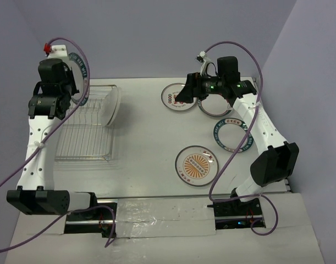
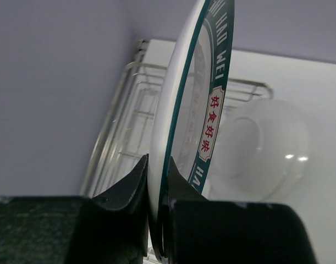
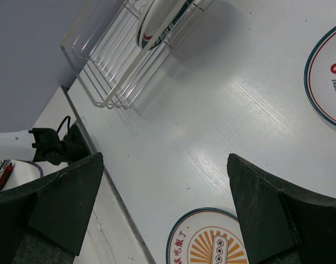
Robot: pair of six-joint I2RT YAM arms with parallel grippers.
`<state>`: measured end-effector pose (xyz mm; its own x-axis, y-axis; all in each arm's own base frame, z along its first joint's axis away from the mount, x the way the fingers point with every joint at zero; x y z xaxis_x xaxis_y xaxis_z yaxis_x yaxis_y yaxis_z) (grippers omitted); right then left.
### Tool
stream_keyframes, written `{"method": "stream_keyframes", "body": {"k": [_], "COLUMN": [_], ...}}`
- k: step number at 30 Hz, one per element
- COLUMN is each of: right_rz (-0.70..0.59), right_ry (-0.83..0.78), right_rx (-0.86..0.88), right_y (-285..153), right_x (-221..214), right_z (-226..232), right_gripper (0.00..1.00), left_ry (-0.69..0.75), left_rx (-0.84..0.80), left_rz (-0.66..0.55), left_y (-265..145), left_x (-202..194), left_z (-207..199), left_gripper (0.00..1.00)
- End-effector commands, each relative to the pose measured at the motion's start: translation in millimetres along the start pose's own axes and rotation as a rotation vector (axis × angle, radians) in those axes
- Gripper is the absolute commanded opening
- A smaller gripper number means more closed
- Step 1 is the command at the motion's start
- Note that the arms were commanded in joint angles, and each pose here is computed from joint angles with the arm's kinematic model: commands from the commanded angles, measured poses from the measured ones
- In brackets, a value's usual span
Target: Load the plates into the dish rack
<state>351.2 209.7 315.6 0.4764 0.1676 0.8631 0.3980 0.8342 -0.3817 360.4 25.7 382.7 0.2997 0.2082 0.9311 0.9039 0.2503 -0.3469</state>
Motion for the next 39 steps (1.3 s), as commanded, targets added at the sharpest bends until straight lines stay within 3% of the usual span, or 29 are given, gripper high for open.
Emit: {"method": "stream_keyframes", "body": {"k": [1, 7, 28, 39], "right_rz": [-0.009, 0.018, 0.058, 0.108], "right_ry": [-0.011, -0.005, 0.024, 0.018], "right_rx": [-0.014, -0.043, -0.067, -0.087], "right_y": [4.9, 8.4, 9.3, 8.7], "right_x": [2.5, -5.7, -24.7, -36.1], "right_z": [-6.0, -16.6, -35.1, -44.8], "right_gripper": [1.00, 1.00, 1.00, 1.00], "left_ry": [0.089, 0.209, 0.329, 0.296], "left_rx": [0.196, 0.215, 0.180, 0.114], "left_rz": [-0.059, -0.038, 0.098, 0.227], "left_y": [20.3, 42.2, 88.4, 90.5], "left_x": [0.3, -29.8, -102.6, -129.1], "left_z": [19.9, 1.2, -29.2, -46.4], "left_gripper": [0.00, 0.00, 0.08, 0.37]}}
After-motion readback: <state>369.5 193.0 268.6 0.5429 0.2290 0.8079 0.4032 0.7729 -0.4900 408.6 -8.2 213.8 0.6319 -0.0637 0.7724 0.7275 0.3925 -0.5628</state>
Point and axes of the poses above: each gripper's point midway between its finger pads, its own y axis out along the fingers, its own z axis along the line the jaws close on, x = y × z, the point moved 2 cm from there along -y, back along the fingers, and after that the axes turned 13 degrees about -y, right-handed, at the moved point
